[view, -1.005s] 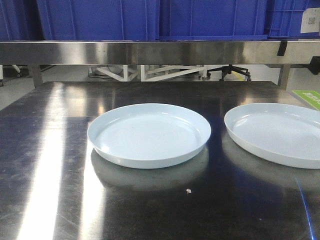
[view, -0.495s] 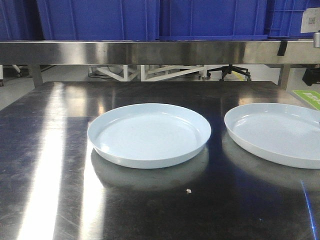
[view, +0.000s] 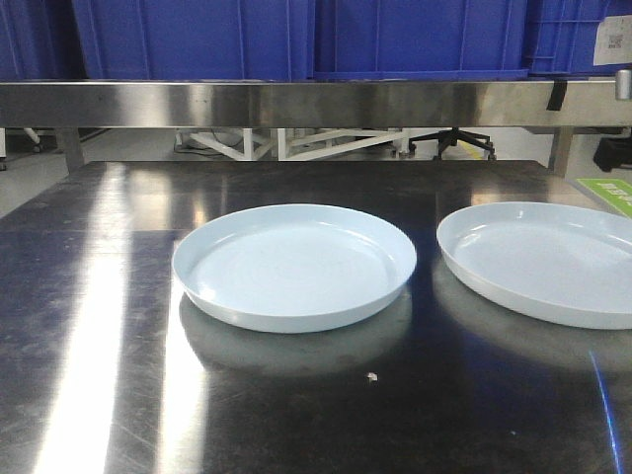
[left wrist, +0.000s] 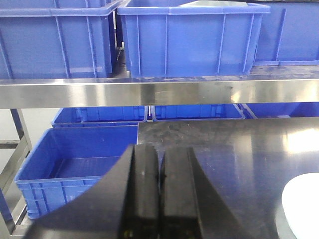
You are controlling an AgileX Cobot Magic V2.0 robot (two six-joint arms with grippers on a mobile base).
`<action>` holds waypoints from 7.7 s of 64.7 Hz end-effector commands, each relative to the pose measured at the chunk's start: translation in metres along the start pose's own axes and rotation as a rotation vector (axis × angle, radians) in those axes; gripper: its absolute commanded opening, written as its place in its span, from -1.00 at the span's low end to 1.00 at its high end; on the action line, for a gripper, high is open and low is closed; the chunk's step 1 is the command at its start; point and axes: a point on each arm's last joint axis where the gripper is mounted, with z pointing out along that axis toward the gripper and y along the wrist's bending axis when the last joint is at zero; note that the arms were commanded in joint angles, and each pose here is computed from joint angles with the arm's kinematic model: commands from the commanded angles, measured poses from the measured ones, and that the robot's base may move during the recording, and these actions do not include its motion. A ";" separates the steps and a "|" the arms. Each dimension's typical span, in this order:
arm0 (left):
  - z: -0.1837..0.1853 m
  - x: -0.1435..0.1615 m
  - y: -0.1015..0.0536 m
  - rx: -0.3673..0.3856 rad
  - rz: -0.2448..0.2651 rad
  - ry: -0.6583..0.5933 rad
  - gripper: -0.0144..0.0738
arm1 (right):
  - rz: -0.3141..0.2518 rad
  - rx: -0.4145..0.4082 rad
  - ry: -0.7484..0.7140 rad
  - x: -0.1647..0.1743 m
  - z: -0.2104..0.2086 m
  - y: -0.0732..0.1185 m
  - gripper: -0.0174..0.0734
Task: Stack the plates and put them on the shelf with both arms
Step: 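Grasp that plate's rim with the right gripper and lift it over, then lower the held plate onto the center plate, then regrip the stacked plates with the right gripper and lift them, then raise the plate stack high with the right gripper, then drive the base to the shelf of blue bins holding the plates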
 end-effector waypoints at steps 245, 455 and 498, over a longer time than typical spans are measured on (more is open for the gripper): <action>-0.001 -0.017 0.001 -0.013 -0.012 -0.110 -0.49 | -0.277 -0.283 -1.256 0.163 -0.142 0.034 -0.49; 0.011 -0.012 0.001 -0.007 -0.013 -0.048 -0.49 | -0.266 -0.325 -1.415 0.216 -0.150 0.012 -0.49; 0.011 -0.012 0.000 0.002 -0.012 -0.048 -0.49 | -0.266 -0.325 -1.415 0.216 -0.150 0.012 -0.49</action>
